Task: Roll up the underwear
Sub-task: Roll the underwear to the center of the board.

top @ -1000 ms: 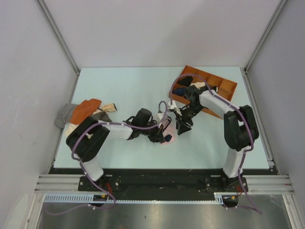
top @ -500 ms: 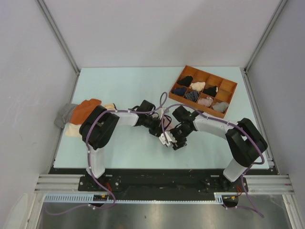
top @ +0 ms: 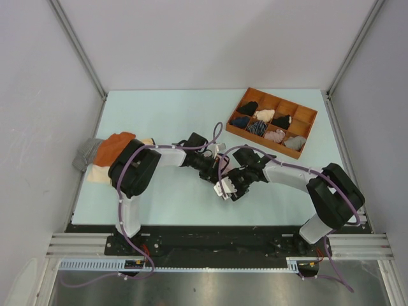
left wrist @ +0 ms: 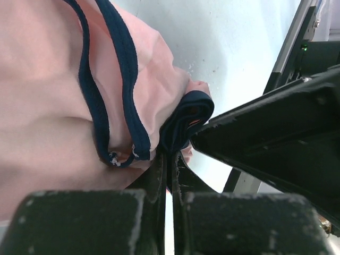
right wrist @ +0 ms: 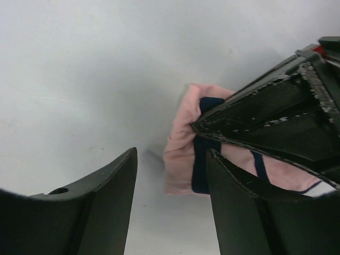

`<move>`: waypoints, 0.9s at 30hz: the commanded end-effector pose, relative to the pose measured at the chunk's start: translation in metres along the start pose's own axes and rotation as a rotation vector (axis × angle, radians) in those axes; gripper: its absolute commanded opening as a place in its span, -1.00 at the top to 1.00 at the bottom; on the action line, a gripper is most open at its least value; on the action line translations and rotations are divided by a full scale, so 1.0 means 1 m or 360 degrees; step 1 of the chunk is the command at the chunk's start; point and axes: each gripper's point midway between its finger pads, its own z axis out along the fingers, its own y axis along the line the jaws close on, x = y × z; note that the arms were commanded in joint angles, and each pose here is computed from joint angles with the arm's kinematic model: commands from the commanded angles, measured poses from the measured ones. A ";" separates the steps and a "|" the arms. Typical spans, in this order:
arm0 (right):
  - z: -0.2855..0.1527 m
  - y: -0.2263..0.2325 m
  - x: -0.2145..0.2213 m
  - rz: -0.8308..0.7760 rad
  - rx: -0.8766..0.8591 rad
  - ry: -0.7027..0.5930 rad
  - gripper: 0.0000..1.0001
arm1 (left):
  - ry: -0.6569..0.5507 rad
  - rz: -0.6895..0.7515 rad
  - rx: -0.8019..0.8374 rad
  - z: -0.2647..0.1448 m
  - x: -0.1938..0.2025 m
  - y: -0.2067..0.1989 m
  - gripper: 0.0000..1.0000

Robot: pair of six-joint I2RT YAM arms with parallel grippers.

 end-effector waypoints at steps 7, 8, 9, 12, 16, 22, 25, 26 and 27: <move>0.011 -0.012 0.027 -0.0014 0.0044 0.0160 -0.12 | -0.0002 -0.0014 -0.0141 0.006 0.001 0.023 0.91; 0.012 -0.011 0.034 -0.0015 0.0034 0.0208 -0.07 | -0.0019 -0.0004 -0.0137 0.005 -0.002 0.022 0.88; 0.014 -0.007 0.038 -0.0015 0.0013 0.0236 -0.03 | -0.0037 -0.0001 -0.0134 0.002 -0.003 0.020 0.84; 0.019 -0.001 0.048 0.0003 -0.0029 0.0289 0.16 | -0.0131 0.0023 -0.0108 -0.006 -0.014 0.011 0.68; 0.023 0.007 0.049 0.0026 -0.0076 0.0279 0.49 | -0.0366 0.0046 -0.0063 -0.031 -0.035 -0.007 0.32; 0.016 0.015 0.030 0.0148 -0.0199 0.0135 0.87 | -0.0835 0.0222 -0.0137 -0.091 -0.047 -0.020 0.03; 0.006 0.013 0.012 0.0259 -0.0267 0.0012 0.91 | -0.0971 0.0339 -0.0149 -0.104 -0.032 -0.026 -0.04; 0.003 0.021 0.002 0.0324 -0.0341 -0.0047 0.91 | -0.1005 0.0374 -0.0126 -0.106 -0.028 -0.031 -0.07; 0.002 0.024 -0.001 0.0362 -0.0390 -0.0075 0.91 | -0.1000 0.0353 -0.0117 -0.102 -0.009 -0.027 -0.14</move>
